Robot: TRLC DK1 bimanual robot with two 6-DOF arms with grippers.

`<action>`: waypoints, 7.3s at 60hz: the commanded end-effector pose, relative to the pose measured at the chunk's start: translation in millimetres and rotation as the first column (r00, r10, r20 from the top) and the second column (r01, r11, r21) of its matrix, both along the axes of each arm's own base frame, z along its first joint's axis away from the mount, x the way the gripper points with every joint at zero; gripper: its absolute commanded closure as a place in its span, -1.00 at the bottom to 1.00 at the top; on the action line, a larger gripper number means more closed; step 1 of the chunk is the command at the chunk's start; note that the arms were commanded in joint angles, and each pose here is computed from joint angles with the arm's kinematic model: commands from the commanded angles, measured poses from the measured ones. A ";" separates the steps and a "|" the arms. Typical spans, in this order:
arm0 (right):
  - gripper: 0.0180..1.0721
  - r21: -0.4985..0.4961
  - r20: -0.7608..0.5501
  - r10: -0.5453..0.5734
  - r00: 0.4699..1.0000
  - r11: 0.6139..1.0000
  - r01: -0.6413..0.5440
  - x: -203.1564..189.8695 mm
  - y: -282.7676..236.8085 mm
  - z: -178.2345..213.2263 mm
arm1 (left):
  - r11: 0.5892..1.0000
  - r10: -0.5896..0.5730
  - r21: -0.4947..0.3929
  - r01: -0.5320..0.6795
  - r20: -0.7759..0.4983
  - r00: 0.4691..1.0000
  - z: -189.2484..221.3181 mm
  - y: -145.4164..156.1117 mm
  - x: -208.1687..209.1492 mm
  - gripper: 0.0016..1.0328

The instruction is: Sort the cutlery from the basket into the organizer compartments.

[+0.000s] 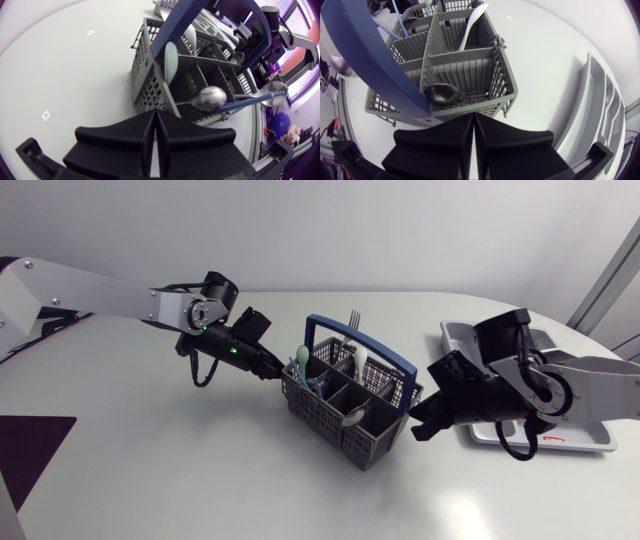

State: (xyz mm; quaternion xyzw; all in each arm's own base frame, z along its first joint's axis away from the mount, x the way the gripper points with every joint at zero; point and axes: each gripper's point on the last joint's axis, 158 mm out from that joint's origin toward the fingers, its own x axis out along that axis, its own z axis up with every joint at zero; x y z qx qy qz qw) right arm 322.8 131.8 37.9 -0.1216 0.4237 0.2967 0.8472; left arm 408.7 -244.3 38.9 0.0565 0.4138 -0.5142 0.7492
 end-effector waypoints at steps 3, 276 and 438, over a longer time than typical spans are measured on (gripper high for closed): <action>0.89 0.060 0.043 0.037 0.998 0.997 -0.040 21.1 30.2 19.4 | 0.999 -0.037 -0.013 0.037 -0.022 0.999 -1.7 7.6 -20.5 0.93; -0.39 0.016 0.133 0.188 0.973 0.981 -0.192 -52.4 73.4 80.1 | 0.998 -0.055 0.001 0.064 0.526 0.849 152.8 22.1 -98.7 0.94; 0.89 0.027 0.374 0.440 0.816 0.875 -0.483 -102.4 142.4 191.1 | 0.972 0.095 -0.235 0.003 0.405 0.909 247.5 45.8 -124.7 -0.59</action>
